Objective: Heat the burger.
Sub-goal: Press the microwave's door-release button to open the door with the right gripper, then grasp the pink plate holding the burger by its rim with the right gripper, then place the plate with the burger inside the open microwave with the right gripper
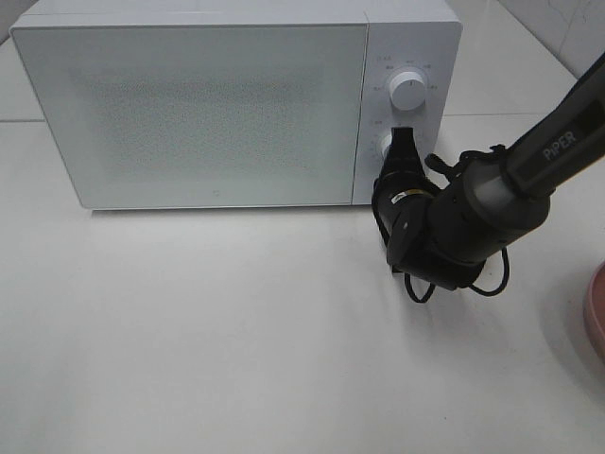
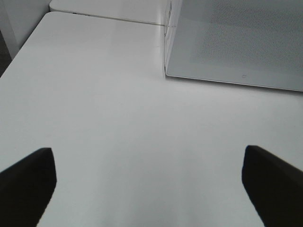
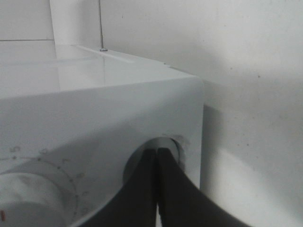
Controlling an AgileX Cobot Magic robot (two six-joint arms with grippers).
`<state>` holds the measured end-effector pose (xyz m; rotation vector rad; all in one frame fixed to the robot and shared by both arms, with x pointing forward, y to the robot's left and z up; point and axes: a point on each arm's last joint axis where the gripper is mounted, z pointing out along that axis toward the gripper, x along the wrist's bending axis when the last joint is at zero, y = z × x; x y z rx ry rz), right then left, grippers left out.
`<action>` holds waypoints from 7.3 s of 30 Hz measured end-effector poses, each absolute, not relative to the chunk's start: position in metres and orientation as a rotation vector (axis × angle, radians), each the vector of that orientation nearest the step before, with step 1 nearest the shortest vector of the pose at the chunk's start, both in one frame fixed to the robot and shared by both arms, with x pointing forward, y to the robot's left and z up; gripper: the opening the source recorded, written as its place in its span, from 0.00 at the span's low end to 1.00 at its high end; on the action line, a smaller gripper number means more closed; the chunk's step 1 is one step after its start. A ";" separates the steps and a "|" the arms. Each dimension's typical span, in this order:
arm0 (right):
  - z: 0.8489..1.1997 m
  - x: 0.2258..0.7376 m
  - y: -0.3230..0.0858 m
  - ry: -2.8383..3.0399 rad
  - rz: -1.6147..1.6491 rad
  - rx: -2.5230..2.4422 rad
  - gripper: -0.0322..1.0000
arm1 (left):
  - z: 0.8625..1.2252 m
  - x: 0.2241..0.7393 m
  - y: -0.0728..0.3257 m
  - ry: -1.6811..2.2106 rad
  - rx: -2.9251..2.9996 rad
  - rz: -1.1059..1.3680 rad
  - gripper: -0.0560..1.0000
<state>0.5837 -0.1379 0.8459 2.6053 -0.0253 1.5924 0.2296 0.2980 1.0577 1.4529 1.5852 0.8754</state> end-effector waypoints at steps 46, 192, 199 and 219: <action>0.850 0.578 -0.135 0.066 1.606 2.587 0.06 | 1.058 0.230 0.298 1.585 1.453 0.875 0.99; 0.890 0.483 -0.300 2.197 -0.232 2.066 0.09 | 1.058 0.230 0.298 1.585 1.453 0.875 0.99; 0.902 0.483 -0.302 2.129 -0.208 2.069 0.07 | 1.058 0.230 0.298 1.585 1.453 0.875 0.99; 0.925 0.471 -0.270 2.185 -0.260 1.880 0.07 | 1.058 0.230 0.298 1.585 1.453 0.875 0.99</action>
